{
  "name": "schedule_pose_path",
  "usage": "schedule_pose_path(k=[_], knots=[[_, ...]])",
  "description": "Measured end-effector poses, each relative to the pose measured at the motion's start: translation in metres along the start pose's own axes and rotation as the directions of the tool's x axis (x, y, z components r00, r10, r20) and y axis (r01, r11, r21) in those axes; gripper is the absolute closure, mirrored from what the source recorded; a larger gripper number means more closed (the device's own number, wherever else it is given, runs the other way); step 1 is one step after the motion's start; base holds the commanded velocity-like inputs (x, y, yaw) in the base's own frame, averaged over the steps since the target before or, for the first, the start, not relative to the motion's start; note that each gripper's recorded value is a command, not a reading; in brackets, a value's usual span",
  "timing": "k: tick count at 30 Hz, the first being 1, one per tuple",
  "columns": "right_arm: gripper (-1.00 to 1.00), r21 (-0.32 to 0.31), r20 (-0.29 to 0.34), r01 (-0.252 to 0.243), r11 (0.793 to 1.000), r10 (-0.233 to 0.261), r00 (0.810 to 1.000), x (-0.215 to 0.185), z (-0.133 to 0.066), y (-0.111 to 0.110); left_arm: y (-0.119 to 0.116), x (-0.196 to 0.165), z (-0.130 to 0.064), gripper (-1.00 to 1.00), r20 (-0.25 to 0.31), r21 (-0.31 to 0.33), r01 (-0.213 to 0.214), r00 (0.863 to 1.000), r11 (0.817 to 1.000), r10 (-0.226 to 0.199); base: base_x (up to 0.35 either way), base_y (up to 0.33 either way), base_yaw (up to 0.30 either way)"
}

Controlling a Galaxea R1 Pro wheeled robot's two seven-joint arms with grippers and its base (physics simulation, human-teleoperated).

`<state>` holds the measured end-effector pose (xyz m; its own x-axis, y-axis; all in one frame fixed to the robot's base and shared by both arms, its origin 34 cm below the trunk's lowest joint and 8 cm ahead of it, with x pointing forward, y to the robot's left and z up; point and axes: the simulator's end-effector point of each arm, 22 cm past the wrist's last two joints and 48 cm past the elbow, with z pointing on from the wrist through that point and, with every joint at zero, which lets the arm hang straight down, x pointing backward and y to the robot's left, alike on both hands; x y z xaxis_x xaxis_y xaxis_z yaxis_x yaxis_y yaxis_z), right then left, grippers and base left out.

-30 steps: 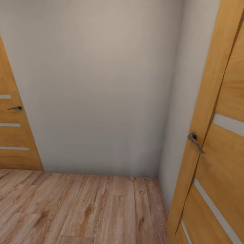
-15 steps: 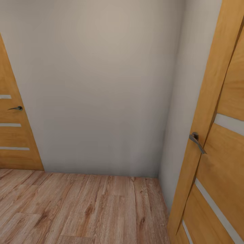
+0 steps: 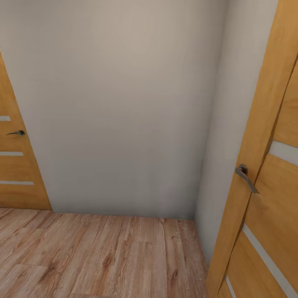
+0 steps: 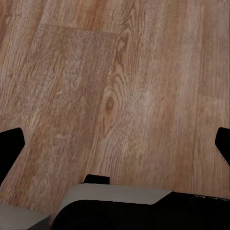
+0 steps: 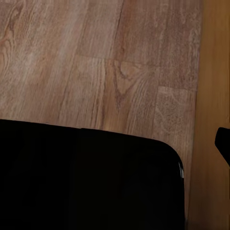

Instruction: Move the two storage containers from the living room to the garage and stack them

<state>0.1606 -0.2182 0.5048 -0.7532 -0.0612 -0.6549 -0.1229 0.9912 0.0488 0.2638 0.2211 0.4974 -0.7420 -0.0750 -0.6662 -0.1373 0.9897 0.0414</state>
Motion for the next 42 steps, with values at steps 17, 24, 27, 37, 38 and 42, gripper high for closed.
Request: schedule_pose_path(k=[17, 24, 27, 37, 38, 42], knots=[[-1.00, 0.000, 0.000, 0.000, 1.000, 0.000, 1.000, -0.0002, 0.0004, 0.0000, 0.0010, 0.0000, 0.0004, -1.00, -0.001, -0.001, -0.001, 1.000, 1.000, 0.001, 0.168, -0.022, 0.000], [-1.00, 0.000, 0.000, 0.000, 1.000, 0.000, 1.000, -0.0004, 0.0005, -0.0001, 0.0013, 0.0000, 0.0004, -1.00, 0.000, -0.001, -0.001, 1.000, 1.000, 0.001, 0.004, -0.015, 0.000], [-1.00, 0.004, 0.000, -0.001, 1.000, 0.001, 1.000, -0.0002, 0.0004, -0.0009, 0.0011, 0.0000, 0.0004, -1.00, 0.000, -0.001, -0.001, 1.000, 1.000, 0.001, 0.000, 0.000, 0.000], [-1.00, 0.000, -0.001, 0.000, 1.000, 0.000, 1.000, -0.0001, 0.0003, 0.0000, 0.0001, 0.0000, 0.0002, -1.00, -0.001, 0.000, 0.000, 1.000, 1.000, 0.000, 0.015, 0.000, 0.000], [-1.00, -0.001, -0.001, 0.000, 1.000, 0.000, 1.000, -0.0001, 0.0003, 0.0001, 0.0001, 0.0000, 0.0001, -1.00, 0.000, 0.000, 0.000, 1.000, 1.000, 0.000, 0.180, 0.000, 0.000], [-1.00, -0.002, 0.000, 0.000, 1.000, 0.000, 1.000, -0.0002, 0.0003, 0.0004, 0.0008, 0.0000, 0.0001, -1.00, 0.000, -0.001, -0.001, 1.000, 1.000, 0.001, 0.271, 0.000, 0.000]])
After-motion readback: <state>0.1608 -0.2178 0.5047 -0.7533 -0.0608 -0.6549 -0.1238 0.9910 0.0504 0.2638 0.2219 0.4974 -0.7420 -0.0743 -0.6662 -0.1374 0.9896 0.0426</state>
